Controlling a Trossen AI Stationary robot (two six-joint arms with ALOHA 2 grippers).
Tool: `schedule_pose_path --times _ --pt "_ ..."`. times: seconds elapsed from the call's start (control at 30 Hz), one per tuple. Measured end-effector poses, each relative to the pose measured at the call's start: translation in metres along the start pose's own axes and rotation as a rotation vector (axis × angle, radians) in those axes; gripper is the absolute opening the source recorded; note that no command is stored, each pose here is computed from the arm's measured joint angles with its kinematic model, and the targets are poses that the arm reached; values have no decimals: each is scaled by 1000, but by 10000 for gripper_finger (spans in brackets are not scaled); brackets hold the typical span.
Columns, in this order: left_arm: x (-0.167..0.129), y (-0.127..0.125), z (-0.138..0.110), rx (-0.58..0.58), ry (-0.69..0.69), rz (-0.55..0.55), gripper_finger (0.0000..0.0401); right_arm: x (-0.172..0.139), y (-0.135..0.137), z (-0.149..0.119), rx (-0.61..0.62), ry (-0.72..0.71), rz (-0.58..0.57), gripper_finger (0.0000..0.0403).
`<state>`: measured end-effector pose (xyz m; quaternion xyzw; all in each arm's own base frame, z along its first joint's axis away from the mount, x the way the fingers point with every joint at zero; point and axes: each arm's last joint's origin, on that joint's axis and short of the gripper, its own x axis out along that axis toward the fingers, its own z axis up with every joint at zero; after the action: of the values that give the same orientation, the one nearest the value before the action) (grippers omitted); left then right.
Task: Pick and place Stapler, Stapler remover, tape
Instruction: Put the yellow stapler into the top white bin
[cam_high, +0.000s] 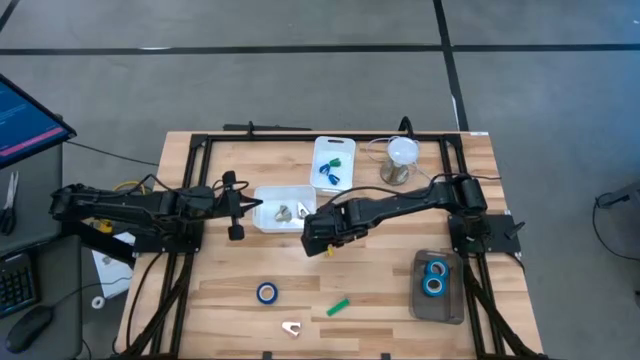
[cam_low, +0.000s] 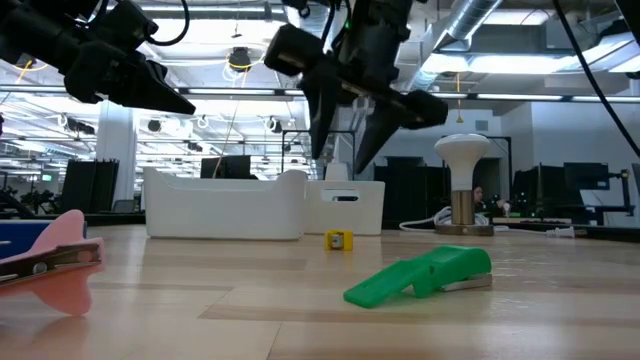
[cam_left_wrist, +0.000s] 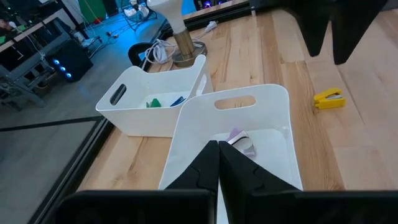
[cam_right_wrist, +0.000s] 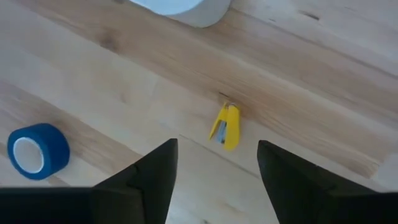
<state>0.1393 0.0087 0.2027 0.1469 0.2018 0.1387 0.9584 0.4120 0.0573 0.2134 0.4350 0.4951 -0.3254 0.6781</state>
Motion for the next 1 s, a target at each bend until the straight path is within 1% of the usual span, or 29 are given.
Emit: schedule_pose_path --times 0.23,0.33,0.4,0.47,0.57,0.63,0.7,0.8,0.83,1.0 --pt "0 0 0 0 0 0 1 17 -7 -3 1 -4 13 203" --pt "0 0 0 0 0 0 1 19 -7 -3 1 -5 18 199" --pt "0 0 0 0 0 0 3 27 -6 -3 1 -7 24 198" --pt "0 0 0 0 0 0 4 30 -8 -4 -1 -1 5 196" --pt "0 0 0 0 0 0 3 38 -2 -5 -4 -4 38 196" --pt "0 0 0 0 0 0 3 46 -9 -10 -20 36 -19 197" --pt "0 0 0 0 0 0 5 56 -1 -11 -29 46 34 198" --pt "0 0 0 0 1 0 5 62 -2 -14 -35 79 19 198" --pt "0 0 0 0 2 0 5 62 0 -13 -34 88 45 197" --pt "1 0 -1 3 7 -1 4 62 0 -12 -63 70 43 190"
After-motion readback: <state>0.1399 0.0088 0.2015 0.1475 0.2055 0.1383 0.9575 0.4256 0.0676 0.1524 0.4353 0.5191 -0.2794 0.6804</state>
